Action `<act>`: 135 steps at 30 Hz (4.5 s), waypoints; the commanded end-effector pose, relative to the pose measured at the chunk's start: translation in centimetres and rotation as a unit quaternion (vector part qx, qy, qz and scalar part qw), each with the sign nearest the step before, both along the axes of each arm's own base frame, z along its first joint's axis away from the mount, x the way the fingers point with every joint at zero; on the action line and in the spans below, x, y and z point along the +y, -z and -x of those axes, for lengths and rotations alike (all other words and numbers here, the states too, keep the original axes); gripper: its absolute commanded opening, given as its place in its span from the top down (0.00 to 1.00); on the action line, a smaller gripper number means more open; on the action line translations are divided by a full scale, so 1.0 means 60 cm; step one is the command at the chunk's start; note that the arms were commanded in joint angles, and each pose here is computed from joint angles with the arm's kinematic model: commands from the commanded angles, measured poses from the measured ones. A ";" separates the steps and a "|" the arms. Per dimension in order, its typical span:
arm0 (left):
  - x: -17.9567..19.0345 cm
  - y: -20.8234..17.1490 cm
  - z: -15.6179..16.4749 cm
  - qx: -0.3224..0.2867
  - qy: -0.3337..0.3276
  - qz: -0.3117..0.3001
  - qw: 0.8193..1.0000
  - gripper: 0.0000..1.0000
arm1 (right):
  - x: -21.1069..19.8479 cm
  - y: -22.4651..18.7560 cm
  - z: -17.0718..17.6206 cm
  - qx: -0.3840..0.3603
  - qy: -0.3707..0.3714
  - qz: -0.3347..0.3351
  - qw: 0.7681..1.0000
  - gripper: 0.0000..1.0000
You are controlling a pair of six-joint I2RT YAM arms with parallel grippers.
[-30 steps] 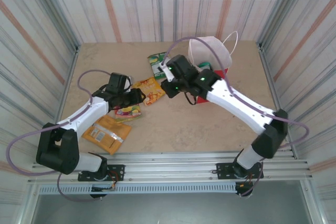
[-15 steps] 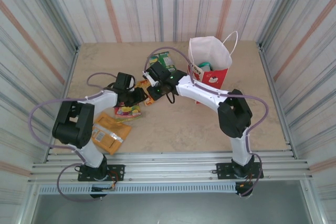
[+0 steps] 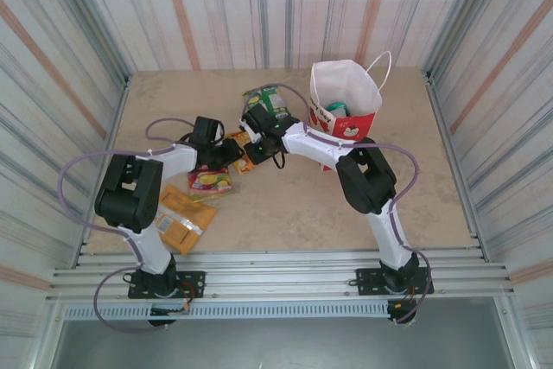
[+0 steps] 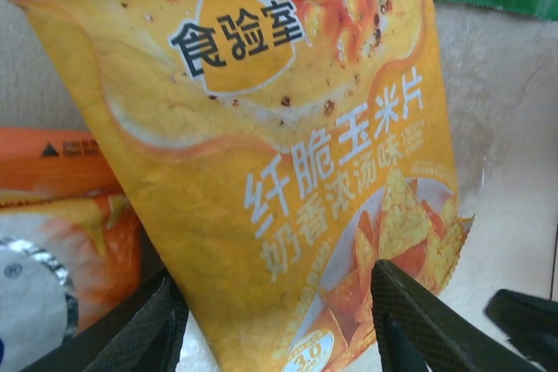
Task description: Place the snacks into the paper bag
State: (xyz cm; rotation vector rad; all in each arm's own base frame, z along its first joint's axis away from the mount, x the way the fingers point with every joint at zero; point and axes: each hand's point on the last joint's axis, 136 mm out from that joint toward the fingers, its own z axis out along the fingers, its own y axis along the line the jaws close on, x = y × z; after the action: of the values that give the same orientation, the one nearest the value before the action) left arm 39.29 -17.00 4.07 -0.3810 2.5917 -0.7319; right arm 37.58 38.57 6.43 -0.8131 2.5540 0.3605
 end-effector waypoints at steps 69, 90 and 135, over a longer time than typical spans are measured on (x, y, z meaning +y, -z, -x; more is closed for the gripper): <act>-0.141 -0.495 0.215 -0.536 0.393 0.091 0.742 1.00 | -0.182 -0.449 0.157 -0.065 -0.124 -0.406 0.903 0.54; -0.125 -0.480 0.152 -0.483 0.301 -0.021 0.822 0.27 | -0.355 -0.623 0.093 -0.302 0.090 -0.338 0.887 1.00; -0.140 -0.387 0.088 -0.359 0.264 -0.103 0.890 0.25 | -0.442 -0.469 0.040 -0.211 0.218 -0.174 0.937 0.58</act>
State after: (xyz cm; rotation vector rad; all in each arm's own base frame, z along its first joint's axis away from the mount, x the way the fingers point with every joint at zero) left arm 33.04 -26.00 27.29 0.6729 1.9560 -0.6335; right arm 37.04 11.63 35.22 -0.1326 2.0532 0.4247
